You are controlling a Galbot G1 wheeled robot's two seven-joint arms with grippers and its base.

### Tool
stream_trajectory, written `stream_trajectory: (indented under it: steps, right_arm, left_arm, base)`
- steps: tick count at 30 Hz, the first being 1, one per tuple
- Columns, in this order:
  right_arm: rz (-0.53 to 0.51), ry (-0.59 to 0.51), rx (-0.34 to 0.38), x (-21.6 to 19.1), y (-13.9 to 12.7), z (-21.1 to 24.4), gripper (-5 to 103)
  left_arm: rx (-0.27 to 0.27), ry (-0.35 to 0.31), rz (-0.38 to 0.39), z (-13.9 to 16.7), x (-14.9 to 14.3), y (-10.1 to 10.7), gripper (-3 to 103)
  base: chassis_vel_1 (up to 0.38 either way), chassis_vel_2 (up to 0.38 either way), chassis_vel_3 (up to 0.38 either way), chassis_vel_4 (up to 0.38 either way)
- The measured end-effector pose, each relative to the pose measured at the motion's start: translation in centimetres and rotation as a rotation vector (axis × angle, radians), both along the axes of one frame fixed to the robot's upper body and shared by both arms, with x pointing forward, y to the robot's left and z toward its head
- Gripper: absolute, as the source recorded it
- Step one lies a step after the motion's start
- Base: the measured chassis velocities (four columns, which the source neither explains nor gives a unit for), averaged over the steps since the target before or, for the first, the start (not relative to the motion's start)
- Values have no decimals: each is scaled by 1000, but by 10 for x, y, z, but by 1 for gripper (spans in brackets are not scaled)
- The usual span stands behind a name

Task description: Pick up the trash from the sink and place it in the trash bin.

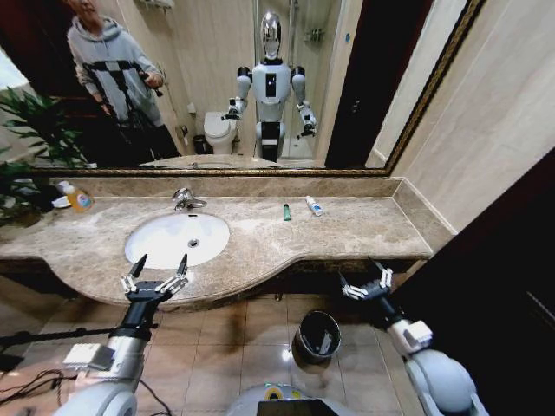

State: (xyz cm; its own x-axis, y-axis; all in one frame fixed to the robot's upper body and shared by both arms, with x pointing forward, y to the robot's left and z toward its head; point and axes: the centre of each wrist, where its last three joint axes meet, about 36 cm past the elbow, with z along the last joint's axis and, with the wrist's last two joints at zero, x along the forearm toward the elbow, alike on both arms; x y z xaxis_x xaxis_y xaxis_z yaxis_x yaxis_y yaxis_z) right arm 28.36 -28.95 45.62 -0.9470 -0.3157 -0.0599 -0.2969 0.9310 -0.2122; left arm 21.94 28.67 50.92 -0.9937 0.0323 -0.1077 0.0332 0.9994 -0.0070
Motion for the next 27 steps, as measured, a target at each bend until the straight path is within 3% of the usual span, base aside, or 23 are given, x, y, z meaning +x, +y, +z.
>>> stream_trajectory:
  steps: [2, 7, 19, 21, 27]
  right_arm:
    - [25, 14, 70, 9, 9, 6, 100]
    - [45, 44, 152, 36, 13, 8, 100]
    - [-13, 47, 149, 137, 7, 8, 100]
    - [-65, 87, 140, 160, 12, 4, 100]
    - [-89, 166, 125, 201, 31, -13, 100]
  left_arm:
    - [0, 0, 0, 0, 0, 0, 100]
    - [0, 0, 0, 0, 0, 0, 100]
    - [0, 0, 0, 0, 0, 0, 100]
    - [0, 0, 0, 0, 0, 0, 100]
    - [0, 0, 0, 0, 0, 0, 100]
  base:
    - [0, 0, 0, 0]
    - [0, 0, 0, 0]
    - [0, 0, 0, 0]
    - [0, 0, 0, 0]
    - [0, 0, 0, 0]
